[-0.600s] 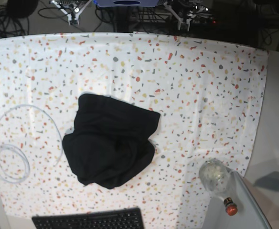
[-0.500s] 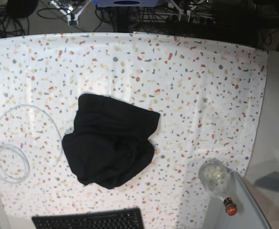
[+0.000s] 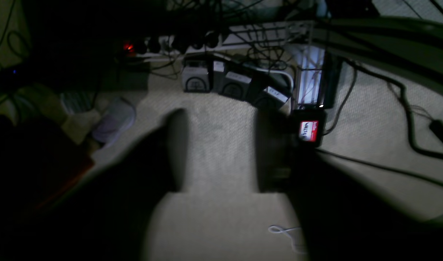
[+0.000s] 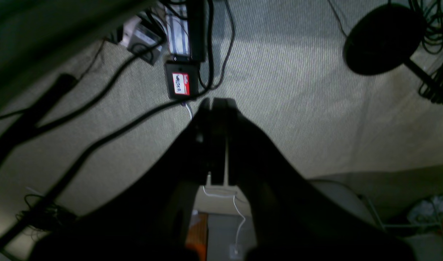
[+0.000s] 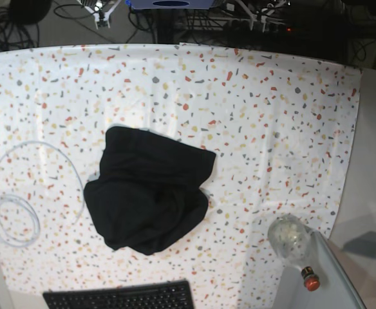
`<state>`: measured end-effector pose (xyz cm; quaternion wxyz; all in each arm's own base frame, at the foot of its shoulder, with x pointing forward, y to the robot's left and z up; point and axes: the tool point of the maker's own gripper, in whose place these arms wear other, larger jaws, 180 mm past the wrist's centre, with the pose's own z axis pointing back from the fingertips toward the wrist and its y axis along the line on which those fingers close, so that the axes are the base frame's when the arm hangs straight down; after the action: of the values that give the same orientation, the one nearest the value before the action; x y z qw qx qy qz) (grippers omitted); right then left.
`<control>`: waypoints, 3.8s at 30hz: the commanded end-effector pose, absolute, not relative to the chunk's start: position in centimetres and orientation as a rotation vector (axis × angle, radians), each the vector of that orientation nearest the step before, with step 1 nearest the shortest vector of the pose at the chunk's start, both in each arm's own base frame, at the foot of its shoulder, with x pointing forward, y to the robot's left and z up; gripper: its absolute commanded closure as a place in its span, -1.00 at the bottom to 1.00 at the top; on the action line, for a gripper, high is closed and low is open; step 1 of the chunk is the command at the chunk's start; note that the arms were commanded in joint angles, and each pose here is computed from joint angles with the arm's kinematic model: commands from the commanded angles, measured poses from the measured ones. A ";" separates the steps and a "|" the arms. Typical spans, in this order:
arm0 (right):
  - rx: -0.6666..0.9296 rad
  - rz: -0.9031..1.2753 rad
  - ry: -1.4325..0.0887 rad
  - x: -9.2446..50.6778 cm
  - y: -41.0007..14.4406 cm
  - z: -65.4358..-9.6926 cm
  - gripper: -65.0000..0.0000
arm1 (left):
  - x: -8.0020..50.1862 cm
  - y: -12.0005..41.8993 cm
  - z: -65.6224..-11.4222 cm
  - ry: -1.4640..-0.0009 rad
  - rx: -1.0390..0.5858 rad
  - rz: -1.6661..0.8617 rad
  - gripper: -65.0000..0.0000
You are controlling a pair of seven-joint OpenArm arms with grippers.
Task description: Layout the t-shirt on the table in an organized manner, then fold the t-shirt properly
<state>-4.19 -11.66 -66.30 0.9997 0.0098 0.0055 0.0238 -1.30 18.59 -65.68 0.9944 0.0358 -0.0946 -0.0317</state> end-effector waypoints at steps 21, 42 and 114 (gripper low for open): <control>0.011 0.053 0.012 -4.3 -12.1 -66.3 1.00 | -1.9 18.9 -65.6 -0.192 0.075 -0.076 1.00; -0.083 -0.023 -0.119 -9.4 -16.4 -59.0 1.00 | -9.0 25.0 -58.2 -0.318 0.135 -0.163 1.00; 0.033 0.223 -0.621 21.6 -15.9 -45.3 -0.11 | 38.5 -0.4 -35.1 -0.862 -0.582 -0.246 1.00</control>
<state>20.87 -15.89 -46.14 0.9520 0.0159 -0.2870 0.1049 37.45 -0.11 -36.62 0.8733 -0.2707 -0.3877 -0.1171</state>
